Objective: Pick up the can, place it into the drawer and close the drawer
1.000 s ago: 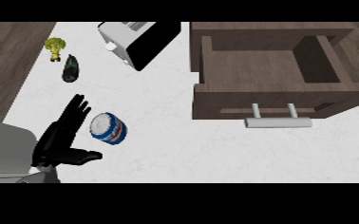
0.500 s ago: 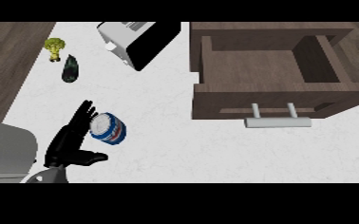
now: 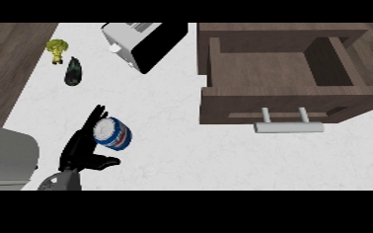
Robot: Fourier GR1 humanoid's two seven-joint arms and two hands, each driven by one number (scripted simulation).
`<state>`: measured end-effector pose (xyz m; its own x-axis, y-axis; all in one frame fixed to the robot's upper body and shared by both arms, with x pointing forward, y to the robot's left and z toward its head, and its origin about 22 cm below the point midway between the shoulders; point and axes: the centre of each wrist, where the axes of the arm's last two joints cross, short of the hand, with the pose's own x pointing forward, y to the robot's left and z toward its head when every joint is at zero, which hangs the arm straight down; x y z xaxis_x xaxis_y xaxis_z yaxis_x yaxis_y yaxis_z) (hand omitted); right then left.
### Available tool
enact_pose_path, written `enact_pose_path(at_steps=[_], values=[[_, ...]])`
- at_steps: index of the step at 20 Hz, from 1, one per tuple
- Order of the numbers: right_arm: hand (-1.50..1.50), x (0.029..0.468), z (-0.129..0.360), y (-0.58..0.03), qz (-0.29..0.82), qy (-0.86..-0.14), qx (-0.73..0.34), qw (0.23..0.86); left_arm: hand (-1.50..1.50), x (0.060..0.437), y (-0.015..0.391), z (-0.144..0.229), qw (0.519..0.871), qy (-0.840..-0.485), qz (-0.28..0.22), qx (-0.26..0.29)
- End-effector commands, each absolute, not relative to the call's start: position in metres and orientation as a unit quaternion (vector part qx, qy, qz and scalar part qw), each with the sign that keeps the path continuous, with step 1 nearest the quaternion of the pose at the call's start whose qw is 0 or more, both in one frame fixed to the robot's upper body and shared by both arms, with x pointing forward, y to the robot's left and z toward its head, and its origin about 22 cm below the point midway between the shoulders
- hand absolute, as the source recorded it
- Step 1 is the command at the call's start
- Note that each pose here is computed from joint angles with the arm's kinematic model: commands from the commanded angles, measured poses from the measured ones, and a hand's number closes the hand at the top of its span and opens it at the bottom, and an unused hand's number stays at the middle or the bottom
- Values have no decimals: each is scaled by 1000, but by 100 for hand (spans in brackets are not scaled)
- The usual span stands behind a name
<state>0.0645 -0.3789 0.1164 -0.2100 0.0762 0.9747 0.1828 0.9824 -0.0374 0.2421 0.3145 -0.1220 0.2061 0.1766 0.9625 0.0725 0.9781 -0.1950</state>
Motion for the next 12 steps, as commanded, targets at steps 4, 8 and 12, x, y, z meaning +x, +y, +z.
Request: enact_pose_path(at_steps=[4,8,12], values=[[-150,55,108,-393,-42,-777,-78,623,150,260,296,-123,768,-626,65,-121],[-150,58,111,-376,-47,-771,-76,631,150,257,298,-128,774,-604,48,-185],[-150,74,114,-397,-45,-773,-70,629,150,279,293,-109,740,-640,32,-203]])
